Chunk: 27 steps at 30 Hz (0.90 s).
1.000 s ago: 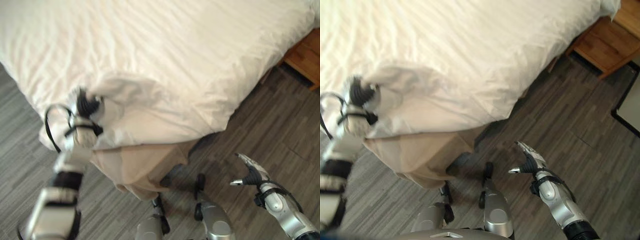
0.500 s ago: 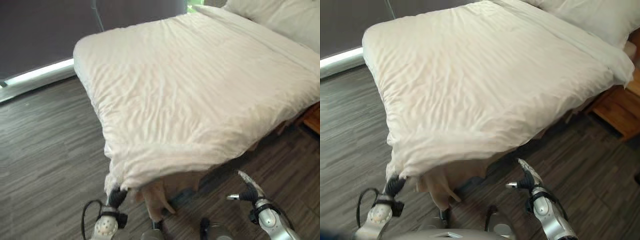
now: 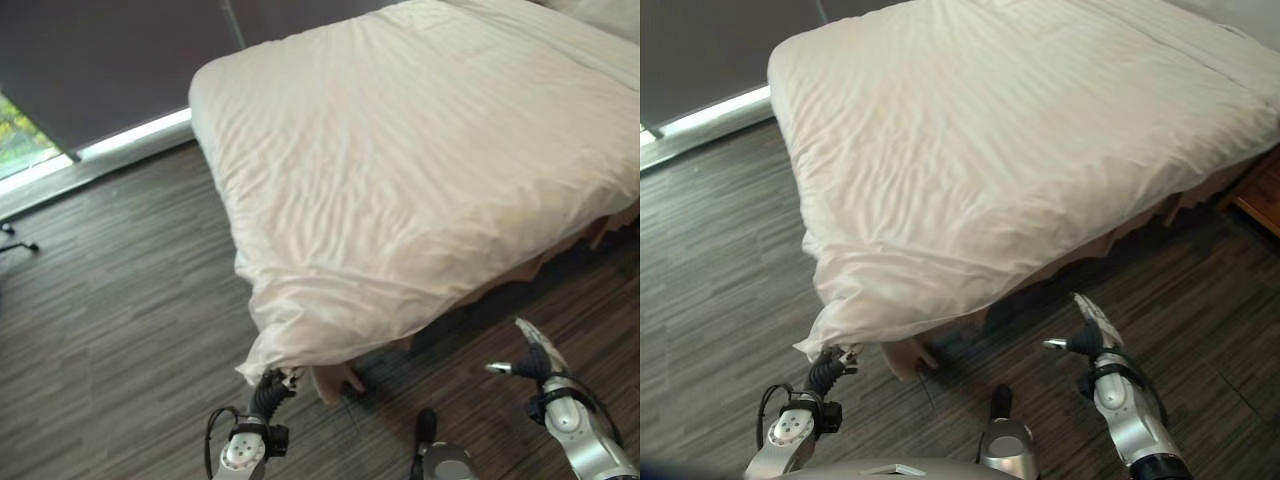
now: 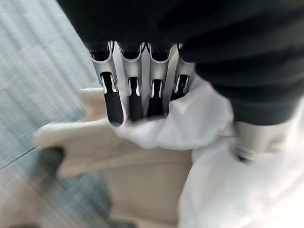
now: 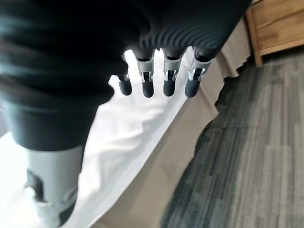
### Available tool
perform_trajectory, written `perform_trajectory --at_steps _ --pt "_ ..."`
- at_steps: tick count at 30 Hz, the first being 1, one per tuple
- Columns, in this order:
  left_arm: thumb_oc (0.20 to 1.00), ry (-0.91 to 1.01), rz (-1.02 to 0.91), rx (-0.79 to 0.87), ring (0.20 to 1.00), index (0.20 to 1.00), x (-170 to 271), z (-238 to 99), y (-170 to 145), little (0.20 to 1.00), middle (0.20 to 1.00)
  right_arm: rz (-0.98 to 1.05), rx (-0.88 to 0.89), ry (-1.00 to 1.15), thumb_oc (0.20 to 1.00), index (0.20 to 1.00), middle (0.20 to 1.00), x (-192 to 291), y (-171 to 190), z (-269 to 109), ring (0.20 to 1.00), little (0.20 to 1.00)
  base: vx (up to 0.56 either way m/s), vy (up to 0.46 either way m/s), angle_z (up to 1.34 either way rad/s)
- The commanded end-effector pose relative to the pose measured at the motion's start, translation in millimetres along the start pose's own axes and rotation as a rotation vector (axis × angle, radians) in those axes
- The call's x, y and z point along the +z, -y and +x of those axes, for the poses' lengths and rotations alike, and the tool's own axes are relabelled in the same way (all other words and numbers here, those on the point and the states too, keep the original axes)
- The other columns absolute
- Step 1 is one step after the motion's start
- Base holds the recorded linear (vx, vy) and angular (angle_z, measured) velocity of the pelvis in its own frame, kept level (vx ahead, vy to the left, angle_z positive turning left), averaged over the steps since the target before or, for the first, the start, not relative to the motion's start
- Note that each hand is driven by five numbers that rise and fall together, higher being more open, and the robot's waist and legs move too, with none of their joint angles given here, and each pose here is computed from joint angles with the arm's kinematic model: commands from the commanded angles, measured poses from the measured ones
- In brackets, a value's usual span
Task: Making the bed.
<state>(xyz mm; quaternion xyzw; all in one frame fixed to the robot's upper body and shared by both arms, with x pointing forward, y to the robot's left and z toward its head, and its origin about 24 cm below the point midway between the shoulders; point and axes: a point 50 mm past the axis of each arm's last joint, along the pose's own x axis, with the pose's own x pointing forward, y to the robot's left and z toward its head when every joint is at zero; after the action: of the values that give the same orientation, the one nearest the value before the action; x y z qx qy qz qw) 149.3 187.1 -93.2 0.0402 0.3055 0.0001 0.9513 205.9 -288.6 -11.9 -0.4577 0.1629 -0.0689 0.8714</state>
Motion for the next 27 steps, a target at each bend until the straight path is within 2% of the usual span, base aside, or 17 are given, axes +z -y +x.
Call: perform_trajectory --at_steps 1,3,6,12,13,14,15,16,17,18,19,20,22,24,25,26,27 --pt "1.0 -0.104 0.097 0.056 1.0 1.0 -27 -19 -26 1.0 1.0 0.076 -0.112 0.125 1.0 1.0 1.0 39 12 21 1.0 1.0 -0.1 0.186 0.52" --pt "1.0 -0.123 0.124 0.077 1.0 1.0 -31 -20 -32 1.0 1.0 0.089 -0.13 0.131 1.0 1.0 1.0 43 15 23 1.0 1.0 -0.09 0.178 0.36" --pt "1.0 -0.294 0.189 0.186 1.0 1.0 -64 -29 -52 1.0 1.0 0.111 -0.172 0.138 1.0 1.0 1.0 50 21 28 1.0 1.0 -0.09 0.188 0.35" --pt "1.0 -0.401 0.136 0.302 1.0 1.0 -85 -42 -69 1.0 1.0 0.17 -0.206 0.152 1.0 1.0 1.0 60 24 33 1.0 1.0 -0.05 0.116 0.17" --pt "1.0 -0.379 0.051 0.369 1.0 1.0 -82 -42 -77 1.0 1.0 0.321 -0.236 0.159 1.0 1.0 1.0 70 25 36 1.0 1.0 0.02 0.018 0.11" --pt "1.0 -0.379 0.051 0.369 1.0 1.0 -82 -42 -77 1.0 1.0 0.321 -0.236 0.159 0.457 0.457 0.457 70 25 36 0.457 0.457 0.0 0.0 0.0" --pt "1.0 -0.358 -0.009 0.403 1.0 1.0 -78 -40 -82 1.0 1.0 0.397 -0.244 0.161 0.2 0.2 0.2 74 27 38 0.2 0.2 0.0 -0.035 0.15" --pt "1.0 -0.317 -0.094 0.445 1.0 1.0 -71 -37 -86 1.0 1.0 0.506 -0.25 0.163 0.2 0.2 0.2 80 26 40 0.2 0.2 -0.01 -0.092 0.33" --pt "1.0 -0.207 -0.253 0.502 1.0 1.0 -52 -30 -97 1.0 1.0 0.758 -0.225 0.18 0.2 0.2 0.2 89 28 43 0.2 0.2 -0.01 -0.074 0.43" --pt "1.0 -0.206 -0.253 0.502 1.0 1.0 -52 -30 -97 1.0 1.0 0.759 -0.226 0.181 0.2 0.2 0.2 89 28 43 0.2 0.2 0.05 -0.114 0.65" --pt "1.0 -0.127 -0.382 0.512 1.0 1.0 -40 -25 -104 1.0 1.0 0.93 -0.194 0.191 0.2 0.2 0.2 93 28 47 0.2 0.2 0.05 -0.057 0.86" --pt "1.0 -0.127 -0.382 0.512 1.0 1.0 -40 -25 -104 1.0 1.0 0.93 -0.193 0.191 0.2 0.2 0.2 93 28 47 0.2 0.2 0.1 -0.107 0.98" --pt "1.0 0.017 -0.614 0.507 1.0 1.0 -23 -23 -101 1.0 1.0 1.184 -0.179 0.209 0.2 0.2 0.2 106 29 58 0.2 0.2 0.09 -0.16 0.66" --pt "1.0 0.127 -0.692 0.462 1.0 1.0 -4 -21 -98 1.0 1.0 1.333 -0.192 0.247 0.2 0.2 0.2 115 36 64 0.2 0.2 0.02 -0.132 0.23" --pt "1.0 0.128 -0.693 0.462 1.0 1.0 -4 -21 -98 1.0 1.0 1.334 -0.192 0.248 0.2 0.2 0.2 115 36 64 0.2 0.2 -0.03 -0.138 0.33" --pt "1.0 0.189 -0.741 0.414 1.0 1.0 7 -18 -93 1.0 1.0 1.478 -0.203 0.274 0.2 0.2 0.2 121 43 70 0.2 0.2 -0.03 -0.154 0.32" --pt "1.0 0.22 -0.774 0.392 1.0 1.0 13 -17 -90 1.0 1.0 1.533 -0.211 0.301 0.2 0.2 0.2 125 50 73 0.2 0.2 -0.06 -0.231 0.31"
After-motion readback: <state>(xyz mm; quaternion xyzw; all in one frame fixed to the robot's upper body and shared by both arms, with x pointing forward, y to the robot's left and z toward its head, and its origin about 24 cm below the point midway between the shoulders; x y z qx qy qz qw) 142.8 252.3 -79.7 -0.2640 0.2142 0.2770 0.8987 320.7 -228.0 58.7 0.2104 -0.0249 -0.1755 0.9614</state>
